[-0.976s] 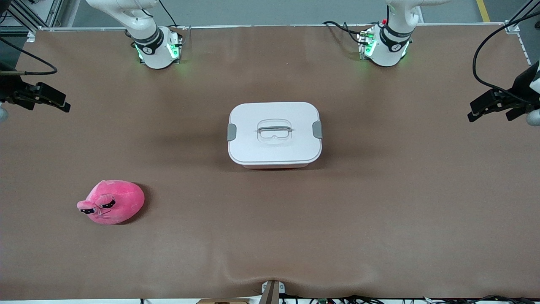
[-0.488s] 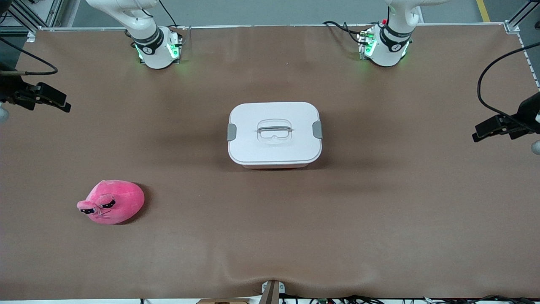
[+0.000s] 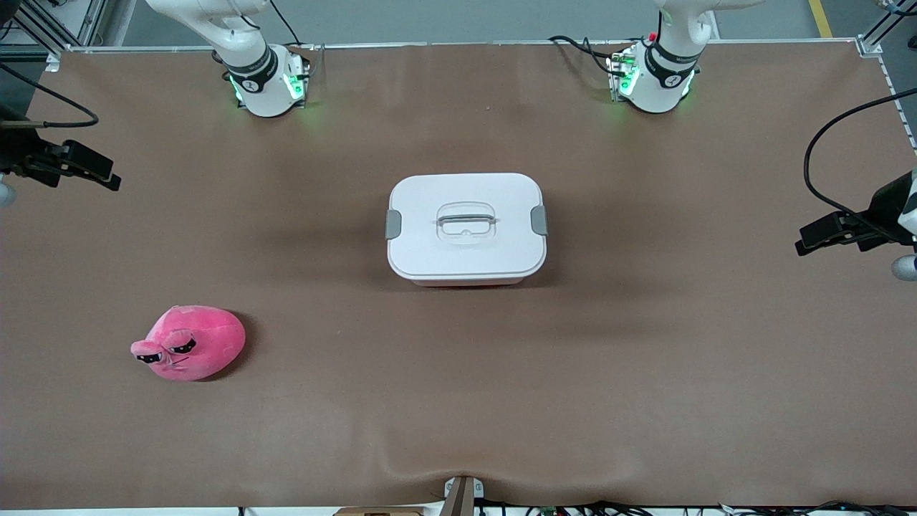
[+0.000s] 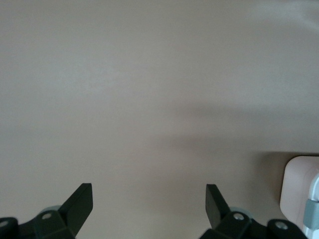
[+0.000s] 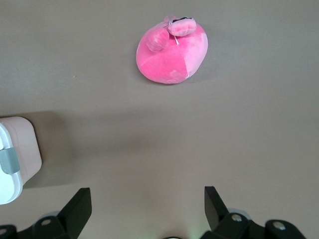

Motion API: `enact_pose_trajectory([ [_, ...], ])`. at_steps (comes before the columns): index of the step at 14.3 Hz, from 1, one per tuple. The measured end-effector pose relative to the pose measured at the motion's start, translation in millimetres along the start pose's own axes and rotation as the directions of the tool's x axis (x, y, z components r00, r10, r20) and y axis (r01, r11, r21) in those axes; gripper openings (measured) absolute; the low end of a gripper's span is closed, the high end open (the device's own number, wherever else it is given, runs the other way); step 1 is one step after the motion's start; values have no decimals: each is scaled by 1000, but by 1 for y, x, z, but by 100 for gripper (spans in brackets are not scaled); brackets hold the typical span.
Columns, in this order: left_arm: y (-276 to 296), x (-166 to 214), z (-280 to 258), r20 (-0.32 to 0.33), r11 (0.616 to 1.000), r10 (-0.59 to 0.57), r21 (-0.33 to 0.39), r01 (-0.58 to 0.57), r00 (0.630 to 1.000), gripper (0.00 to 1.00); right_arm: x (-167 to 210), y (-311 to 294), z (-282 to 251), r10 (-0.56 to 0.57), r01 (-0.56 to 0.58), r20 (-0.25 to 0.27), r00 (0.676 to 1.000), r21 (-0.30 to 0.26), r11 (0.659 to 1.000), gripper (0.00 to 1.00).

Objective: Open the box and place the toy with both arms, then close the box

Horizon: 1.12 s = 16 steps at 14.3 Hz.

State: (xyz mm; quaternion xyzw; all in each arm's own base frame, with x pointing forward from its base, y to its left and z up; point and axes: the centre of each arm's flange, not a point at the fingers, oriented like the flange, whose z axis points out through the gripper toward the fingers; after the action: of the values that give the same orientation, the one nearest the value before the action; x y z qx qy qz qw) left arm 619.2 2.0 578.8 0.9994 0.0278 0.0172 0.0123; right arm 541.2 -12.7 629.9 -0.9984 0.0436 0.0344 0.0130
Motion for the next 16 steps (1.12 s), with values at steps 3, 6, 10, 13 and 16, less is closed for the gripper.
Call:
enact_pose_trajectory([
  [3,24,3,5,-8,999,-45,-3,45,999,100,0,0,0,0,0,0,1000,0,1000,100],
  [6,60,-2,6,-6,990,-141,-7,141,990,100,0,0,0,0,0,0,1000,0,1000,100],
  [10,127,-15,9,2,963,-269,-10,269,963,100,0,-1,0,-1,1,0,1000,0,1000,100],
  [13,163,-24,15,13,932,-363,-6,363,932,100,0,-1,0,-1,1,0,1000,0,1000,100],
  [16,203,-35,26,27,906,-424,6,424,905,100,0,0,0,-1,1,1,1000,0,1000,100],
])
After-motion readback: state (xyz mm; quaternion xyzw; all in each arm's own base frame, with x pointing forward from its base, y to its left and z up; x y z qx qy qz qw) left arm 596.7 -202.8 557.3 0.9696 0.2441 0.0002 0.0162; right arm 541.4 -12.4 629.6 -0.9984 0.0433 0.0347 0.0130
